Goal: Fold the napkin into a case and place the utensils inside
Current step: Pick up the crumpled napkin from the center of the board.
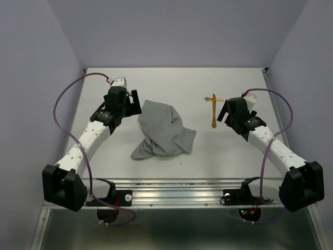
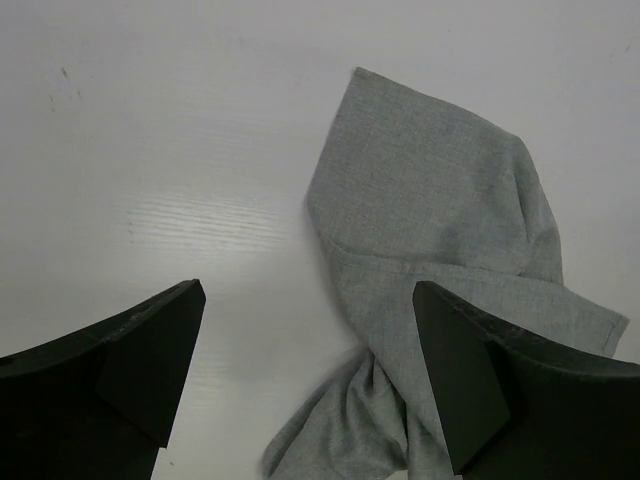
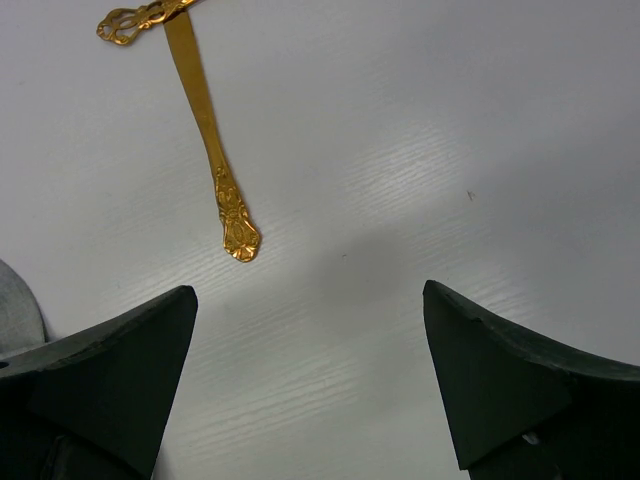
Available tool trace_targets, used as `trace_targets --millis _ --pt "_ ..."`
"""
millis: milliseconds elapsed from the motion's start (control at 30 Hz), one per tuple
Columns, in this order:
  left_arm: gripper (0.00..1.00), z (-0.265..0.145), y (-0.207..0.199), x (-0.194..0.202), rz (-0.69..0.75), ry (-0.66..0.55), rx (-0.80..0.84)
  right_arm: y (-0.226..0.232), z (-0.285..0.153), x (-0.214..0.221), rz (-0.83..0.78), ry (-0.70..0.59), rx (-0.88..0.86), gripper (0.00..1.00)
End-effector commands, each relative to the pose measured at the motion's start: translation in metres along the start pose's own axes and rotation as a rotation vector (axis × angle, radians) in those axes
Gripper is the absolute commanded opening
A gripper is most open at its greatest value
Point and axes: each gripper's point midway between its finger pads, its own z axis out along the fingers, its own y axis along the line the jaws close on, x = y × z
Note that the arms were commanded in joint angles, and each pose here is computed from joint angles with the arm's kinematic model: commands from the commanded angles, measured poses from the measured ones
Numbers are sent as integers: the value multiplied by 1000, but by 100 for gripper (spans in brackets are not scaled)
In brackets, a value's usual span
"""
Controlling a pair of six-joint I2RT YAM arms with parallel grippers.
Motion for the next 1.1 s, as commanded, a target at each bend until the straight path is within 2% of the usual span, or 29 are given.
trace_targets --millis 0,100,233,333,467,600,700,733,833,967,1067 --pt "99 -39 -10 -55 -3 -191 69 5 -3 -9 38 -42 -24 100" --pt "99 -51 -13 -67 -47 -275 100 10 -3 -9 24 -33 -49 100" --pt "99 -49 -11 -57 -100 -259 101 21 -3 -6 8 -17 -106 100" --pt "99 -35 -17 -32 -103 -141 115 26 -5 -3 9 -4 -145 100" --pt "96 -15 -30 23 -158 24 160 32 -8 3 18 7 -197 100" --pt "86 -10 -33 74 -194 126 105 38 -8 8 21 28 -227 100" --pt "77 -12 -17 105 -223 177 -23 42 -6 9 20 40 -238 100" --pt "77 -13 -14 115 -275 176 -70 44 -7 8 20 39 -248 100" --pt "77 -20 -16 129 -333 176 -72 49 -8 7 17 39 -273 100" --pt "77 -14 -19 120 -351 135 -61 70 -13 23 -5 82 -386 100" --pt "77 -2 -16 90 -333 92 -94 92 -19 42 -48 130 -450 100"
